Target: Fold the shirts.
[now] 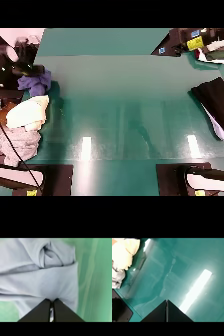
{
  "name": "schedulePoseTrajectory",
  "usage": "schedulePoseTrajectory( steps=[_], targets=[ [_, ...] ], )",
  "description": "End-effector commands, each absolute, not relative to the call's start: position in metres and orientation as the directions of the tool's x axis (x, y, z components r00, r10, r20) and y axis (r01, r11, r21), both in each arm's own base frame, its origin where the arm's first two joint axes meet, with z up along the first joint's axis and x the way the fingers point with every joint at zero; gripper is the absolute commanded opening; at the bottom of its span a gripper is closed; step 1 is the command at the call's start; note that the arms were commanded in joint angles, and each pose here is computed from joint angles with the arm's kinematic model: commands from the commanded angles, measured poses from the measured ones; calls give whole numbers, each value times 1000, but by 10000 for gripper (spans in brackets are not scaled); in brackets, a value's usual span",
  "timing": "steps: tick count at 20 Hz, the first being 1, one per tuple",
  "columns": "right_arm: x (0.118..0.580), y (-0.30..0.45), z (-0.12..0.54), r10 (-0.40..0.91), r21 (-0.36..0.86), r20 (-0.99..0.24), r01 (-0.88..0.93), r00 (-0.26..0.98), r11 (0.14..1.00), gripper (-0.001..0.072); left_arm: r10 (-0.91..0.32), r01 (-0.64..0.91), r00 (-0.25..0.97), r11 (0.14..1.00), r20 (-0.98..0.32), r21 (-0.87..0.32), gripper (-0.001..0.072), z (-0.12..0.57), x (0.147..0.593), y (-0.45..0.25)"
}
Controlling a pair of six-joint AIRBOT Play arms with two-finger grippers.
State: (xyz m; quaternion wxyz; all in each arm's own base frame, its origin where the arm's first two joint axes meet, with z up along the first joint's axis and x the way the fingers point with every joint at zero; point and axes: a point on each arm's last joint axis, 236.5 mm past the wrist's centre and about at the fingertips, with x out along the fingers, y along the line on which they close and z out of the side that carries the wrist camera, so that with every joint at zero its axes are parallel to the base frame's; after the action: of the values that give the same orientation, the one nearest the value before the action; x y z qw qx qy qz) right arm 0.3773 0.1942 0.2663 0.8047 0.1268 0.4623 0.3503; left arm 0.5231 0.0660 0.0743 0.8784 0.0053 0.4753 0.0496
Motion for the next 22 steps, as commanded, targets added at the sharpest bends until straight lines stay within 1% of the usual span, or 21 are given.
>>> schedulePoseTrajectory(
  steps=[1,2,3,4,5,7,9,11,13,14,16,18,20,21,22],
  targets=[
    [380,152,278,572,428,-685,-386,451,817,18,-103,106,721,994,-685,-38,22,202,522,4],
    [382,131,280,510,388,-702,-334,497,859,18,-224,223,768,972,-600,-78,22,251,511,-32],
    [382,110,281,447,349,-718,-279,534,894,17,-353,347,784,931,-511,-110,21,297,492,-71],
    [382,93,282,402,321,-728,-242,556,916,18,-466,457,771,880,-435,-132,22,334,470,-107],
    [380,83,283,380,313,-730,-218,568,925,18,-576,566,731,811,-366,-144,22,365,441,-143],
    [377,69,285,360,310,-734,-188,576,932,18,-735,729,624,670,-267,-140,22,405,387,-202],
    [377,61,284,348,310,-740,-167,576,936,18,-817,815,518,561,-251,-145,22,414,347,-242],
    [376,58,282,343,310,-745,-158,572,938,17,-864,868,433,477,-257,-140,22,411,323,-277],
    [375,58,281,343,310,-748,-158,567,937,18,-895,897,363,411,-261,-161,22,398,313,-311],
    [374,58,281,346,312,-748,-160,566,937,18,-900,904,327,386,-288,-182,22,382,312,-328],
    [374,60,282,352,317,-746,-164,565,934,18,-887,905,279,370,-368,-208,22,339,321,-355],
    [373,60,282,353,317,-748,-165,562,934,18,-871,891,239,373,-429,-259,22,293,340,-381],
    [371,60,280,353,316,-755,-164,553,934,18,-853,840,249,426,-459,-336,23,255,372,-394],
    [369,60,278,353,316,-762,-164,543,935,18,-831,805,285,478,-478,-351,24,238,393,-391],
    [368,60,278,353,316,-765,-164,538,934,18,-802,771,323,531,-503,-352,131,225,412,-380]
  ],
)
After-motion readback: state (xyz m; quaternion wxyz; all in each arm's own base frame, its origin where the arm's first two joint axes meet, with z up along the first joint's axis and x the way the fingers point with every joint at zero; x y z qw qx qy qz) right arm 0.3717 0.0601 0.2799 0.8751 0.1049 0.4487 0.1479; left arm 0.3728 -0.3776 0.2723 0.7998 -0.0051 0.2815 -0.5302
